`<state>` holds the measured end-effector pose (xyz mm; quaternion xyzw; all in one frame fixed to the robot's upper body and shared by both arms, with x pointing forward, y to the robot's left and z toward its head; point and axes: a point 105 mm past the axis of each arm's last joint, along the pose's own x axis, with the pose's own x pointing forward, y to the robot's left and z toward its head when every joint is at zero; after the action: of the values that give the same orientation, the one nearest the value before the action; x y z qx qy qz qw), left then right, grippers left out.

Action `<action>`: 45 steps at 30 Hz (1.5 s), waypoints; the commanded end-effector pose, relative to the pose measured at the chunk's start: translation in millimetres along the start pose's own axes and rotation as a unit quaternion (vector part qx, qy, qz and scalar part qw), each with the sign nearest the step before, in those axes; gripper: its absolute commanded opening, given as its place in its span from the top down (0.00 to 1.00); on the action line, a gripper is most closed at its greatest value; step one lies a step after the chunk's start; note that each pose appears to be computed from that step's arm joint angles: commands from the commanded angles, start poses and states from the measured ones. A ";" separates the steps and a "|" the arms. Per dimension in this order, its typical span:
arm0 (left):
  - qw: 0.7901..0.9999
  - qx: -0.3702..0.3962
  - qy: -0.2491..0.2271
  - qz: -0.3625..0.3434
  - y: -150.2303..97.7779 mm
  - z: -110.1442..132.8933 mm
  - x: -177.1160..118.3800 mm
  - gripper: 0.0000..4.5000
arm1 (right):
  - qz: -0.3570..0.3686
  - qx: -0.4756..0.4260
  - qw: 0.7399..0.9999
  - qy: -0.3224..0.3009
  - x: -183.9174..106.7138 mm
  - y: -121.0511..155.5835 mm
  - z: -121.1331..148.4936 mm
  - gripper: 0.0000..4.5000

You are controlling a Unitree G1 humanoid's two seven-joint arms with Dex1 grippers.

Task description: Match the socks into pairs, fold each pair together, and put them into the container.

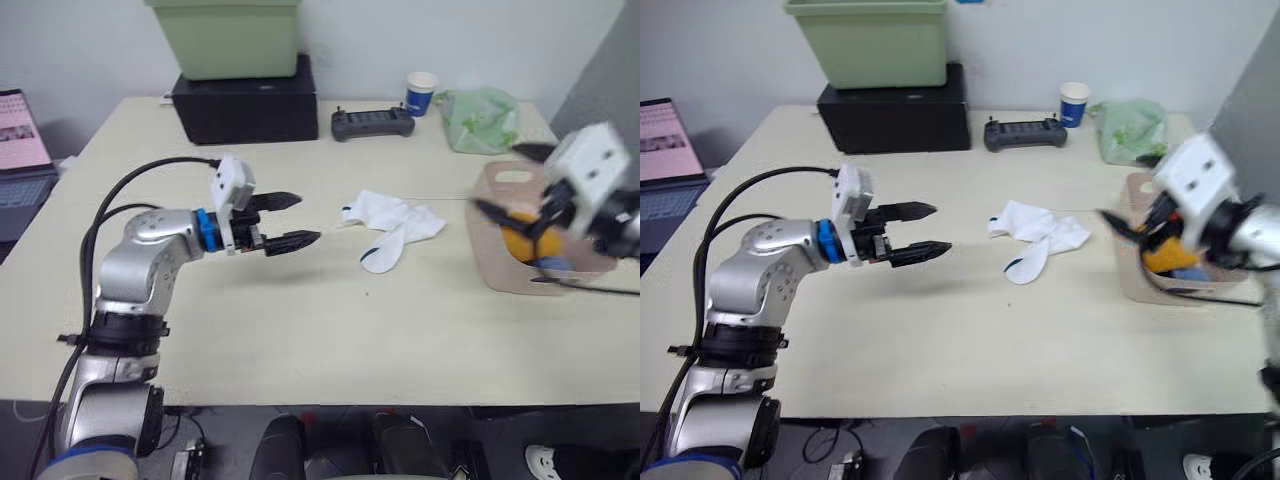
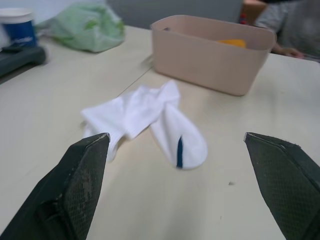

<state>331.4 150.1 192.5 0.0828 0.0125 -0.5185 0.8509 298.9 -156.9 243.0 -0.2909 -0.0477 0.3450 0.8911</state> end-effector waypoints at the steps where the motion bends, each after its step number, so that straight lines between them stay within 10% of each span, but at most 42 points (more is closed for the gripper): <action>1: 0.998 0.036 0.025 0.037 -1.6 -17.2 -24.0 0.00 | 0.012 -0.011 1.000 -0.001 5.7 28.7 -5.5 0.01; 11: 0.996 0.033 0.075 0.021 -30.7 -57.0 -33.6 0.00 | 0.029 0.099 0.994 0.036 -6.7 88.1 -55.1 0.01; 25: 0.982 0.100 0.024 -0.157 -76.0 -34.2 107.1 0.00 | -0.006 0.134 0.989 0.068 -24.1 99.5 -55.8 0.01; 32: 0.981 0.125 0.075 -0.128 -75.0 -52.6 173.4 0.00 | -0.045 0.126 0.985 0.104 -42.2 96.8 -64.4 0.01; 45: 0.975 0.147 0.140 -0.095 -55.3 -76.0 175.0 0.86 | -0.059 0.124 0.985 0.100 -39.4 95.9 -60.2 0.00</action>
<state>365.9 -22.5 89.6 0.2774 0.0665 -0.5849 0.7593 230.4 -158.7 134.5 -0.1980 0.0915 0.2638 0.9396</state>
